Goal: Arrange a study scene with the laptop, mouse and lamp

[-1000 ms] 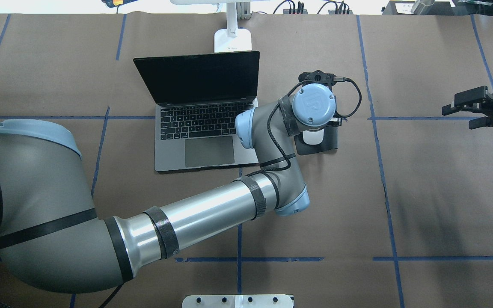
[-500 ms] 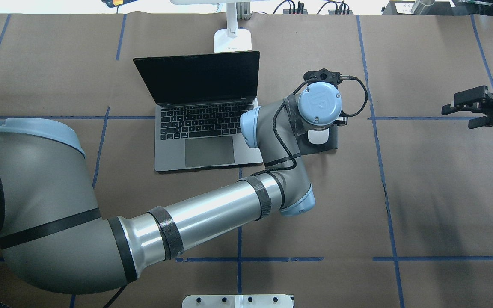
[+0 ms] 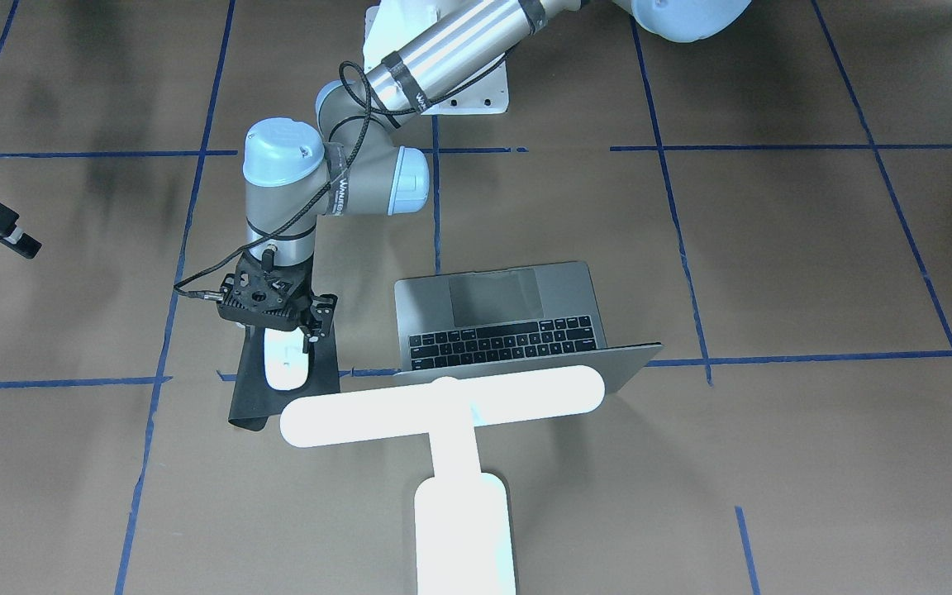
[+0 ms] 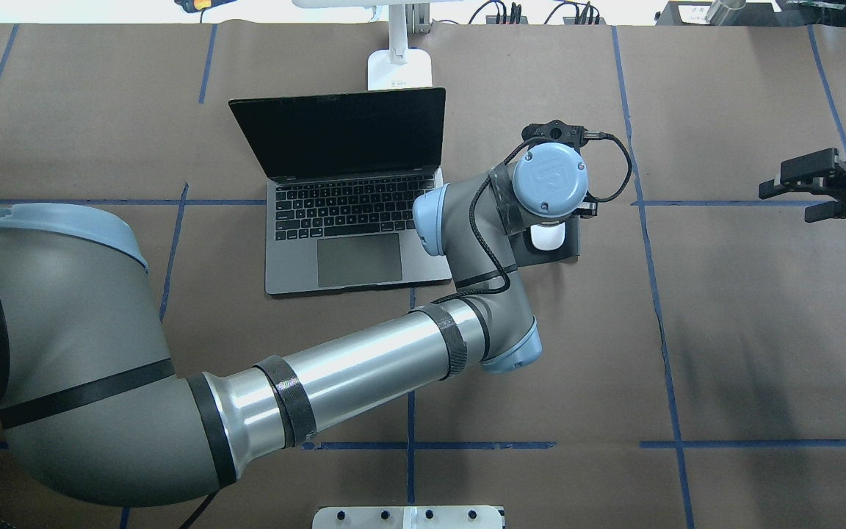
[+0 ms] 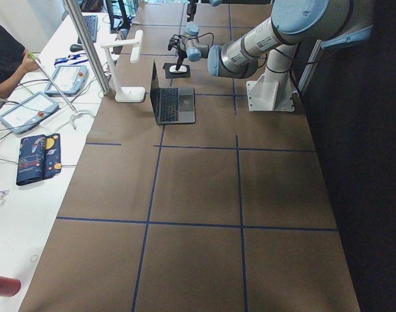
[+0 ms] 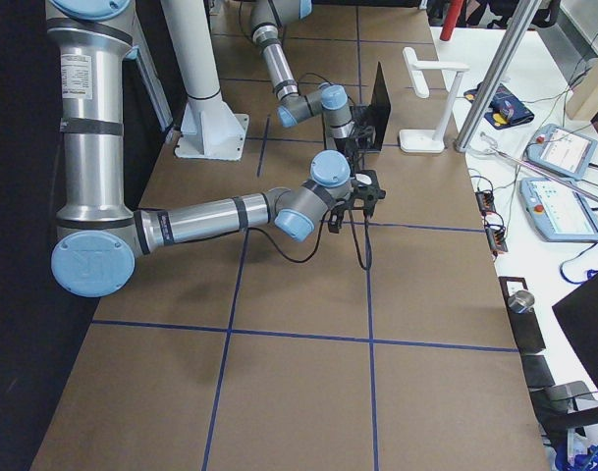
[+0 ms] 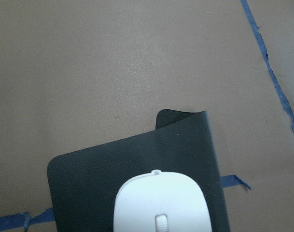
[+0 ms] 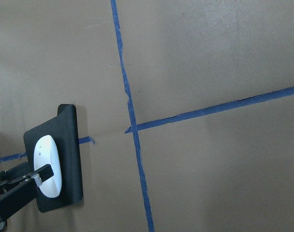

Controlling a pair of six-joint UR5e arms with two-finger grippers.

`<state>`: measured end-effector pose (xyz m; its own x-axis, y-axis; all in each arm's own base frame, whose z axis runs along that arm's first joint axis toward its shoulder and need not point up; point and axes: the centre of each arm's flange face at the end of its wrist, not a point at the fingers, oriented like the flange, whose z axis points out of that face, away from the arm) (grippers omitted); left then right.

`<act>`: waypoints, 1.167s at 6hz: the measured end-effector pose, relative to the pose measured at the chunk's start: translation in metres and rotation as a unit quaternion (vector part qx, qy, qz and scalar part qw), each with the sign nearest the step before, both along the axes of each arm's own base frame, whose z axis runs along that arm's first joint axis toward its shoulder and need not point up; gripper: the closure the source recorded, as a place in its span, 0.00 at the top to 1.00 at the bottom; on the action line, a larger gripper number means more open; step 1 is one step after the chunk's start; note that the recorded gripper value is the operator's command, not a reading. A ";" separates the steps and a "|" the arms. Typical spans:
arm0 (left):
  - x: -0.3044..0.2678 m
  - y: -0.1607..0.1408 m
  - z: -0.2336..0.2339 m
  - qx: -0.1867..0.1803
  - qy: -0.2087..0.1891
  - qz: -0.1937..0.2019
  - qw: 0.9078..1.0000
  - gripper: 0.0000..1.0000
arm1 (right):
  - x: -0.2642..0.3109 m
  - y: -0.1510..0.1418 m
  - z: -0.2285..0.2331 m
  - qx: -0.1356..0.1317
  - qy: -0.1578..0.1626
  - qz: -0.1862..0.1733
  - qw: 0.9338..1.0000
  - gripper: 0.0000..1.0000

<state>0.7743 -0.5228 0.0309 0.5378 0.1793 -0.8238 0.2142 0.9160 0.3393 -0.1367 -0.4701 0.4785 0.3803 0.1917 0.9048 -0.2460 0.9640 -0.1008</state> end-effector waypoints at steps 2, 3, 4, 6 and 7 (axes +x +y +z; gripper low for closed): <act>-0.003 0.001 -0.019 0.004 0.010 0.000 1.000 1.00 | 0.001 0.001 -0.002 0.002 -0.001 0.000 1.000 1.00; -0.006 0.001 -0.031 0.007 0.016 0.000 1.000 1.00 | 0.001 0.002 -0.004 0.003 -0.002 0.000 1.000 1.00; -0.009 0.002 -0.042 0.007 0.025 -0.001 1.000 1.00 | 0.002 0.004 -0.006 0.004 -0.003 0.001 1.000 1.00; -0.023 0.001 -0.066 0.001 0.042 0.002 0.999 1.00 | 0.007 0.012 -0.009 0.007 -0.004 0.002 1.000 1.00; -0.040 -0.003 -0.071 -0.016 0.040 0.022 0.999 1.00 | 0.010 0.016 -0.011 0.008 -0.004 0.003 1.000 1.00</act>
